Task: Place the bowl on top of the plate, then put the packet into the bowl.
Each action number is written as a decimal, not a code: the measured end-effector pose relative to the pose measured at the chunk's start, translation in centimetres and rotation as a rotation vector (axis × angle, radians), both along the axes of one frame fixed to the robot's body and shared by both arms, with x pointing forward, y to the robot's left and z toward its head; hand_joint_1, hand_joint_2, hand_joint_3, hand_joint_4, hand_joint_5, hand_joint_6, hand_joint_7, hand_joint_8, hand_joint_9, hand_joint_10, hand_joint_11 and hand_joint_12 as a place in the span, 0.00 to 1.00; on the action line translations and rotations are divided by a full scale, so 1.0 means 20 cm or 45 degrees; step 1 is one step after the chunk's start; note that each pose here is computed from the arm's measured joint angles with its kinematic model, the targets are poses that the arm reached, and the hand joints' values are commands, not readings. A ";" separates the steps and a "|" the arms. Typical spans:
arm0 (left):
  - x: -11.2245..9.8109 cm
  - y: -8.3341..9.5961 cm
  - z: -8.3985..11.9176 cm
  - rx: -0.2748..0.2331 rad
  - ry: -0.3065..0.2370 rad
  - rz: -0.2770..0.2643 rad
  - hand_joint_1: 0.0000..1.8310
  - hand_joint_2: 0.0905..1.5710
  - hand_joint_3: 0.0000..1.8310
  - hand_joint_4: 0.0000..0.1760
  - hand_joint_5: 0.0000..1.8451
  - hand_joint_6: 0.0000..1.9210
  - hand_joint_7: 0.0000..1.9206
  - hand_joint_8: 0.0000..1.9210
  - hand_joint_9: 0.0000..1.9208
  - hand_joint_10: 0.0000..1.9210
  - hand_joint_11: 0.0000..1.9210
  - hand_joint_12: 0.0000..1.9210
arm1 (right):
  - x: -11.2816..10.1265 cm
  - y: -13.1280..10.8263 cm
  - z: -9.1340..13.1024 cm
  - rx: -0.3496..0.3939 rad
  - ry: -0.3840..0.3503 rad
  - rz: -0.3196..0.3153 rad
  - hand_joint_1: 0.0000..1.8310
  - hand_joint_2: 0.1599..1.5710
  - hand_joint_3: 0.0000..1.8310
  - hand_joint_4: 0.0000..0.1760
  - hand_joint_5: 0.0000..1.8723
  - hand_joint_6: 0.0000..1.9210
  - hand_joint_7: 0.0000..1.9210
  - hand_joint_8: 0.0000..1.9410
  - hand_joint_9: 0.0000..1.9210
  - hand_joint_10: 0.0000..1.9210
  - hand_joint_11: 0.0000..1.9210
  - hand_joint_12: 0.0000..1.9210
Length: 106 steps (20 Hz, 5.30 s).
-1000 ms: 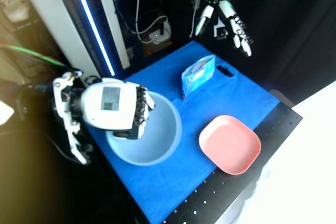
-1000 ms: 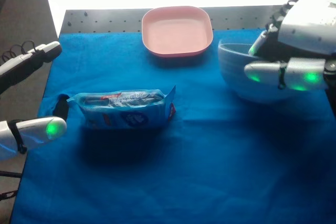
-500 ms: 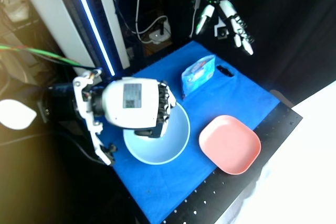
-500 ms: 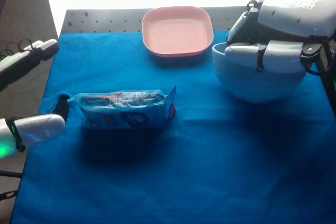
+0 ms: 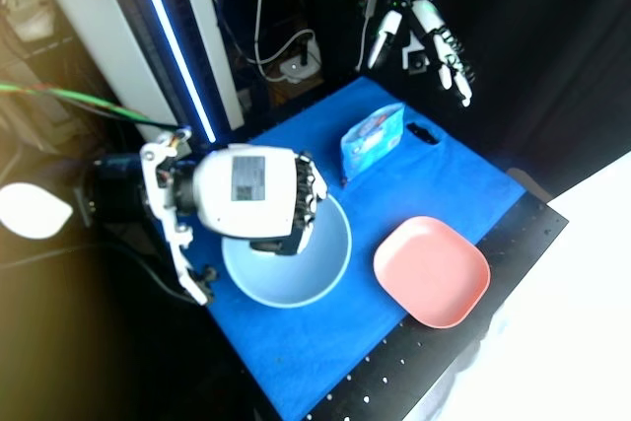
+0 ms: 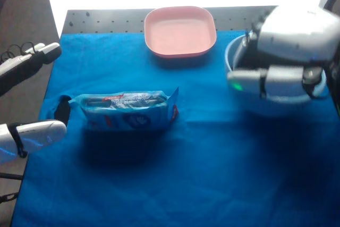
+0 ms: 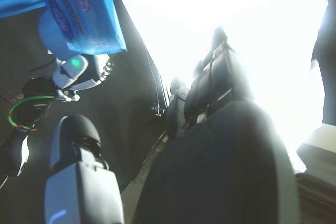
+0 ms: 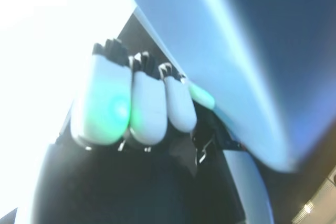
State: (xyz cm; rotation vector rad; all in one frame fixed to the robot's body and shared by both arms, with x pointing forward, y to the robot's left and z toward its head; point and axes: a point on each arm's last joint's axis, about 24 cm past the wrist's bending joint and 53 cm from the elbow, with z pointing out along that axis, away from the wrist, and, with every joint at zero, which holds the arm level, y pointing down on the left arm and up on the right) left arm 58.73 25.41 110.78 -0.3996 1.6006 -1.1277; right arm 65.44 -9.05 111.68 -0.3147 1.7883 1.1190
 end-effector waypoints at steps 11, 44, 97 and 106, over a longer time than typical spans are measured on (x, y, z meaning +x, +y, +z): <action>0.00 0.00 0.00 -0.002 0.000 0.003 0.31 0.62 0.00 0.62 0.08 0.00 0.01 0.00 0.00 0.00 0.00 0.14 | -0.07 -0.04 -0.04 -0.048 0.030 0.009 0.00 0.66 0.00 0.49 0.17 0.00 0.19 0.00 0.23 0.03 0.00 0.61; -0.01 0.01 -0.02 -0.015 0.015 0.008 0.31 0.62 0.00 0.66 0.07 0.00 0.02 0.00 0.01 0.00 0.00 0.19 | -0.06 -0.16 -0.31 -0.180 0.163 -0.069 0.61 0.45 0.67 0.00 0.35 1.00 0.47 1.00 0.72 1.00 0.74 1.00; 0.00 0.00 -0.03 -0.043 0.012 -0.002 0.35 0.61 0.00 0.85 0.06 0.00 0.01 0.00 0.00 0.00 0.00 0.00 | 0.57 0.36 -0.05 -0.111 -0.055 -0.195 0.88 0.83 0.00 0.99 0.56 1.00 0.61 1.00 0.69 1.00 0.75 1.00; 0.00 0.00 -0.03 -0.043 0.012 -0.003 0.30 0.61 0.00 0.80 0.06 0.00 0.02 0.00 0.00 0.00 0.02 0.02 | 0.56 0.37 -0.09 -0.180 -0.066 -0.184 0.59 0.90 0.06 0.00 0.51 0.42 0.50 0.56 0.48 0.71 0.42 0.83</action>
